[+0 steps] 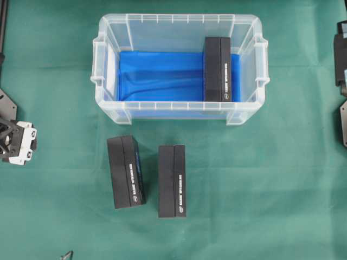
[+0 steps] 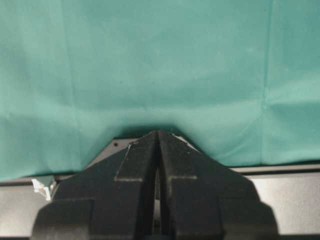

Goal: Take the box out of the case with the left arm.
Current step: 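Open the left gripper and withdraw it to the left, then swing the left gripper across to the right black box in the case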

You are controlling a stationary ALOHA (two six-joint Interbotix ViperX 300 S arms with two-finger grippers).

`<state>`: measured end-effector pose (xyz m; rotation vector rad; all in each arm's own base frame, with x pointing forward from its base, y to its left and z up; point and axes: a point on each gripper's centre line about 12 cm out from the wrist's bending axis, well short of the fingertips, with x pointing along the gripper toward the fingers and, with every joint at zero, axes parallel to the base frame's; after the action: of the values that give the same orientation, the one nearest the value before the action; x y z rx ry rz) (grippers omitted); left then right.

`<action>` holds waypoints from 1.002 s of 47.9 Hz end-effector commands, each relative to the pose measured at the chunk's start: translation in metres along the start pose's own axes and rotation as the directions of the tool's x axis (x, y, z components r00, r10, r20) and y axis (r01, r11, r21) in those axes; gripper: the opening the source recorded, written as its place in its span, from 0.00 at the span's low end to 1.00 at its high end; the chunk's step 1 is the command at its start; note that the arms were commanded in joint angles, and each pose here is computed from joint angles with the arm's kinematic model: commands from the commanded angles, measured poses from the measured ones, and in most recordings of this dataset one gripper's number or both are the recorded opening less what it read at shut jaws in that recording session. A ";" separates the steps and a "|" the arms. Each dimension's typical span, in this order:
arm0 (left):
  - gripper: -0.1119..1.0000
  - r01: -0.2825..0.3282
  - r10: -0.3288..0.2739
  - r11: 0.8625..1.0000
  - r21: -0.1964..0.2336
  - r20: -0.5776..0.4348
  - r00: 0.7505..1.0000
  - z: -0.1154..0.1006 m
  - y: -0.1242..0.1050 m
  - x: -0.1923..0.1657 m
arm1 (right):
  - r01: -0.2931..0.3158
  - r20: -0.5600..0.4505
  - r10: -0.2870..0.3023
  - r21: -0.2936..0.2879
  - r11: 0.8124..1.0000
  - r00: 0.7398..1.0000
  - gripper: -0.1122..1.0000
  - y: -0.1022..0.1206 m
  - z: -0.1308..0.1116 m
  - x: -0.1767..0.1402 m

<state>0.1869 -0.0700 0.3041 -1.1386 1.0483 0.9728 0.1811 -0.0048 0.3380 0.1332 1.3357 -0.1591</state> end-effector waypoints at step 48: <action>0.87 -0.054 0.062 0.997 -0.058 0.148 0.987 0.127 0.017 -0.003 | 0.000 0.008 0.000 0.003 1.000 1.000 0.10 0.000 0.000 0.000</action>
<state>0.1873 0.0540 0.3096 -1.0477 0.9698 1.1205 0.1806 -0.0051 0.3346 0.1349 1.3447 -0.1621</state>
